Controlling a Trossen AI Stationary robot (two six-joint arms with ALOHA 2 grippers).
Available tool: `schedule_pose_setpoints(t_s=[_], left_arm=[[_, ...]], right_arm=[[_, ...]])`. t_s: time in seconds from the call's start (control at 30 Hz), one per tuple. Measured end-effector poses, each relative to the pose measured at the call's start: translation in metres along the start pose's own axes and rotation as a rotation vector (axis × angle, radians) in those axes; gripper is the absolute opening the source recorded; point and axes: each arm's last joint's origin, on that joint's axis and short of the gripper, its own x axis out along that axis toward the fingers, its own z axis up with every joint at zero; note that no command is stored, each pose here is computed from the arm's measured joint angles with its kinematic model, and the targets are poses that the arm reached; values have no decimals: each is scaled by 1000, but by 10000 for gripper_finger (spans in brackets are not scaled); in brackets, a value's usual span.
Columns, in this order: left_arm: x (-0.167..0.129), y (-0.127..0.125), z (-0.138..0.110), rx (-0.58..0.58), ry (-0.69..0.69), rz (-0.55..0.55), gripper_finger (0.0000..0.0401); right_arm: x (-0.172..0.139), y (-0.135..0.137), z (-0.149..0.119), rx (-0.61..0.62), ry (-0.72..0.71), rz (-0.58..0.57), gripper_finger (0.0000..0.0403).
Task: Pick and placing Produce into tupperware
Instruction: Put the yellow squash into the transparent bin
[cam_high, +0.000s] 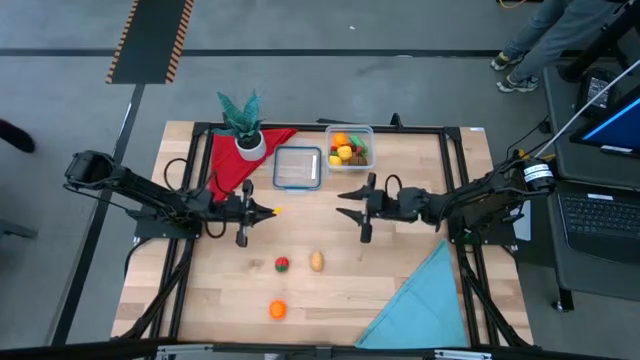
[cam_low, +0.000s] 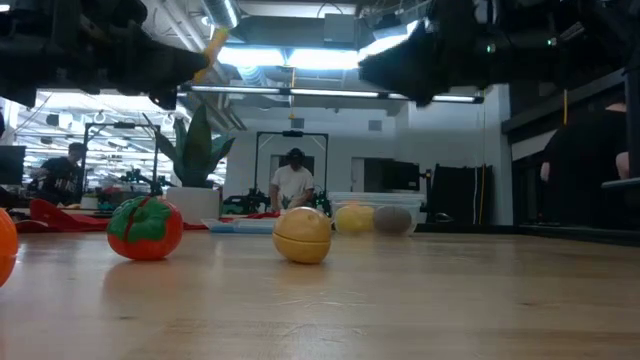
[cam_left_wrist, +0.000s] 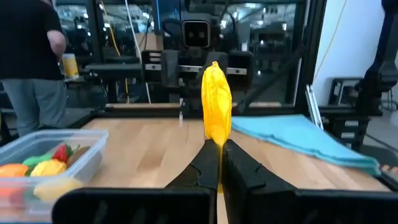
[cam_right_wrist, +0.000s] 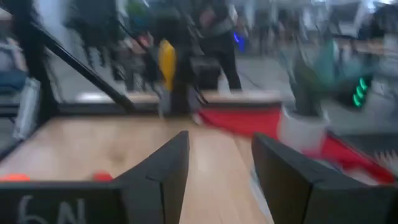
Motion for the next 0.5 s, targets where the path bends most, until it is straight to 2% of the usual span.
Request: schedule_pose_setpoints(t_s=[0.17, 0.37, 0.5], left_arm=[[0, -1, 3, 34, -36, -39, 0], [1, 2, 3, 45, -41, -24, 0], [5, 4, 3, 33, -28, -35, 0]], right_arm=[[2, 2, 5, -23, -86, 70, 177], [7, 4, -6, -19, -91, 98, 177], [23, 9, -8, -20, -101, 131, 177]])
